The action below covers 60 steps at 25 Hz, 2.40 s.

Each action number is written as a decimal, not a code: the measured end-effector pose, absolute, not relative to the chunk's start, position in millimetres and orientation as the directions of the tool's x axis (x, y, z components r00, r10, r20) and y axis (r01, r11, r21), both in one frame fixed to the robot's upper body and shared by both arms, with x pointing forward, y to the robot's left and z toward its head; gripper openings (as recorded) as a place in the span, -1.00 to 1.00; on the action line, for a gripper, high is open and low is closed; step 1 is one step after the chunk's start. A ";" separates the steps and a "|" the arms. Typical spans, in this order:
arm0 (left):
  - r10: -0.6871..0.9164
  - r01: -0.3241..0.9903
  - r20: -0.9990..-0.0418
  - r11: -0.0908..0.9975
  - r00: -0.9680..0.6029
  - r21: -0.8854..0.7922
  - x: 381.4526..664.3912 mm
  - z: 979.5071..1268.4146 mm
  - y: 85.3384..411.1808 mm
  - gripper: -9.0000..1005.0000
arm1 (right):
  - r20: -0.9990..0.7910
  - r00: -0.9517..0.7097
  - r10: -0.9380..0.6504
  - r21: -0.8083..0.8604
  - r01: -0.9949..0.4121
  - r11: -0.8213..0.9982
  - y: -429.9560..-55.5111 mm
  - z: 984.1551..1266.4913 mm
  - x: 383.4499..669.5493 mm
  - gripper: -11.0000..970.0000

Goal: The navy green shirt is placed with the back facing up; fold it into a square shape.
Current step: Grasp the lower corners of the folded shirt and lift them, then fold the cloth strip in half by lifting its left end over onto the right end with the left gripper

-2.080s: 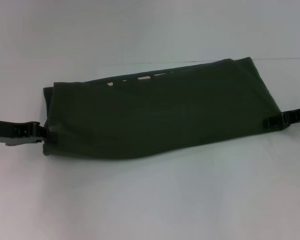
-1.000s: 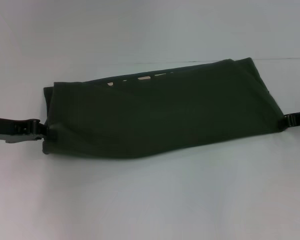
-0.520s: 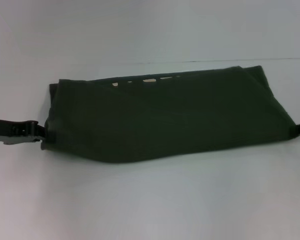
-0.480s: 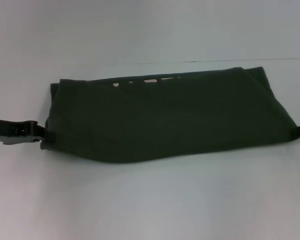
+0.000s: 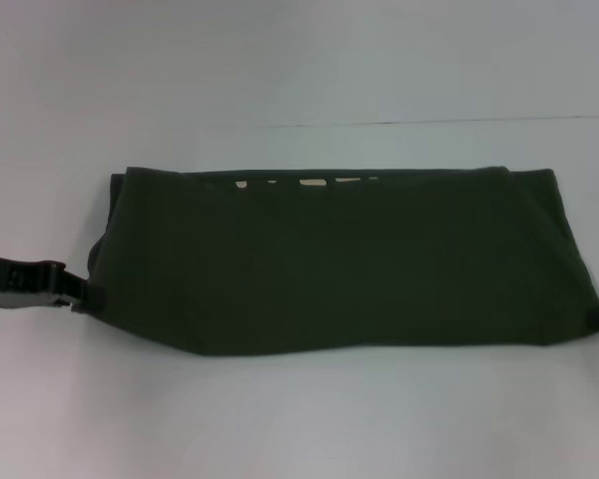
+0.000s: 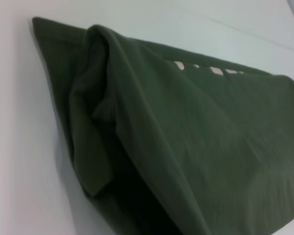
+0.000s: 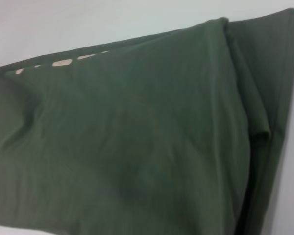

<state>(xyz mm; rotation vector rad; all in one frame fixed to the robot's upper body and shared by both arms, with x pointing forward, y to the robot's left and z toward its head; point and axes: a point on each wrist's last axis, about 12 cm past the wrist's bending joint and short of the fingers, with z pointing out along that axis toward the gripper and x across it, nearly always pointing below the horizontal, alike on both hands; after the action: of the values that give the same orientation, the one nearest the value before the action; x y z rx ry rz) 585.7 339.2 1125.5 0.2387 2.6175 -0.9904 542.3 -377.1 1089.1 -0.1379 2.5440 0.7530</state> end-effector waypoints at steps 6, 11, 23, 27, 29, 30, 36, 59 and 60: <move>0.070 0.260 -0.316 0.744 -0.946 -0.615 577.3 1125.7 343.8 -0.93 | -0.444 -0.894 0.068 0.536 -0.204 0.819 -382.7 1084.7 524.2 -0.94; 0.062 0.245 -0.303 0.749 -0.951 -0.616 575.7 1125.5 345.9 -0.92 | -0.439 -0.896 0.065 0.542 -0.206 0.815 -381.1 1084.4 524.8 -0.93; 0.041 0.180 -0.228 0.749 -0.973 -0.637 568.0 1126.4 350.0 -0.80 | -0.434 -0.897 0.087 0.561 -0.194 0.804 -388.3 1094.0 536.8 -0.79; 0.040 0.172 -0.219 0.757 -0.975 -0.631 566.2 1129.0 354.2 -0.47 | -0.458 -0.886 0.074 0.542 -0.212 0.813 -391.3 1101.2 542.9 -0.35; 0.033 0.168 -0.220 0.757 -0.975 -0.631 565.9 1131.8 357.1 -0.33 | -0.467 -0.881 0.070 0.534 -0.218 0.817 -393.3 1105.3 546.2 -0.26; 0.028 0.167 -0.224 0.757 -0.974 -0.631 565.8 1134.0 359.3 -0.27 | -0.470 -0.880 0.069 0.530 -0.219 0.819 -394.5 1107.2 547.5 -0.21; -0.015 0.166 -0.268 0.751 -0.963 -0.639 568.9 1147.3 370.7 0.21 | -0.502 -0.860 0.096 0.527 -0.216 0.822 -402.3 1120.8 552.8 0.06; -0.201 0.225 -0.450 0.650 -0.870 -0.726 589.3 1157.9 367.3 0.78 | -0.851 -0.519 0.078 0.445 -0.634 0.632 -367.5 1134.7 565.1 0.67; -0.197 0.207 -0.433 0.662 -0.879 -0.720 589.1 1157.7 368.7 0.78 | -0.849 -0.522 0.074 0.446 -0.636 0.630 -365.3 1132.1 565.3 0.67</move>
<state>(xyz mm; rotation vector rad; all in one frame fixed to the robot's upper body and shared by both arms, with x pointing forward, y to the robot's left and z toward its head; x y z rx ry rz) 589.1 368.7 1157.7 0.0074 2.3958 -1.1218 565.3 -365.3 1132.1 -0.4439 1.9251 0.9643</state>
